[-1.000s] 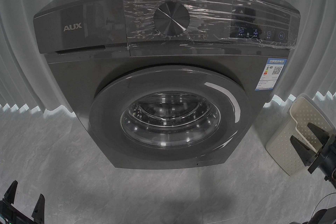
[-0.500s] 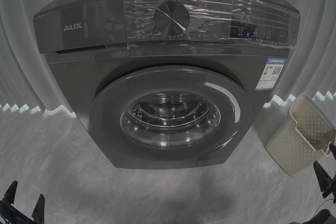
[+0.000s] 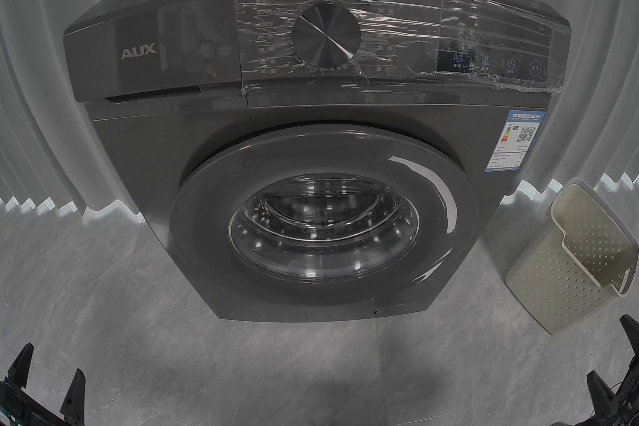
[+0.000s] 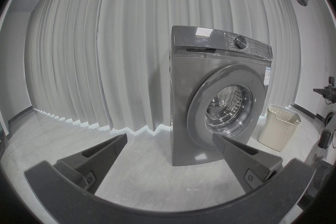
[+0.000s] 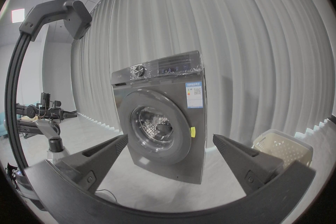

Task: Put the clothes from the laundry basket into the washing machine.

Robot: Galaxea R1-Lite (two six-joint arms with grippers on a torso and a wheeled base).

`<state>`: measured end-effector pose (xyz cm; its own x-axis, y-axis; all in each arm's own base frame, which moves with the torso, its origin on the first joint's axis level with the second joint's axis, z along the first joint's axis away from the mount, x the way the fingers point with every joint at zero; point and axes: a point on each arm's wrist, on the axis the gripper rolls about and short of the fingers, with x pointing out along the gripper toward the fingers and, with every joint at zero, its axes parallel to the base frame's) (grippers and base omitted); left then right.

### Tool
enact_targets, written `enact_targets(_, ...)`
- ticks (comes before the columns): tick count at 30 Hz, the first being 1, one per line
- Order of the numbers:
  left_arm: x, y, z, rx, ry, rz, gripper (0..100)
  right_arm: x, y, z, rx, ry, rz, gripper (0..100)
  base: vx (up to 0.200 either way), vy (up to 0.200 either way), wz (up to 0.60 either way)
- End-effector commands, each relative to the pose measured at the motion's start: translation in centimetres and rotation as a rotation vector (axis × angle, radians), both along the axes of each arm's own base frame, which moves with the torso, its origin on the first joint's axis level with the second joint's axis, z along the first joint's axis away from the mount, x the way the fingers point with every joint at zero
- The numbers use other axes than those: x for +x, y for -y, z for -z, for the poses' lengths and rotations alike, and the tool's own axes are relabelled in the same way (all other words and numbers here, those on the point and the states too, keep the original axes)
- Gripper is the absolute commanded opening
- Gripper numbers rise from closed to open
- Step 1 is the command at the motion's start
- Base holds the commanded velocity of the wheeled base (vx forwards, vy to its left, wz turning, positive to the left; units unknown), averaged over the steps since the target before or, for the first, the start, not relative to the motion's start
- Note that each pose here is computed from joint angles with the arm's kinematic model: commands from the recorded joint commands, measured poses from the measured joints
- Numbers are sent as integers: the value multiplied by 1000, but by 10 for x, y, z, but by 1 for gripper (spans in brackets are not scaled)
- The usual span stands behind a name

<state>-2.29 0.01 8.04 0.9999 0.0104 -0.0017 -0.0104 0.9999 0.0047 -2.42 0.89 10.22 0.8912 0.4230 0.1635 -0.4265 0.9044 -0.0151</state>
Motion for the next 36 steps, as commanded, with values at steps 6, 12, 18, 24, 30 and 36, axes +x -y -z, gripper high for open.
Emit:
enact_targets(6,0,0,5,0,-1,-3,100,1,10,23,19,-137,461,100,0,0,0)
enact_targets(12,0,0,5,0,-1,-3,100,1,9,26,-40,-154,436,100,0,0,0)
enact_targets(18,0,0,5,-2,-1,-3,100,1,9,26,-52,-150,430,100,0,0,0)
enact_targets(24,0,0,5,-2,0,-3,100,1,9,26,-32,-156,447,100,0,0,0)
enact_targets(30,0,0,5,-8,0,-6,100,1,9,26,-32,-153,430,100,0,0,0)
enact_targets(36,0,0,5,-20,0,-10,100,1,9,26,-27,-154,434,100,0,0,0)
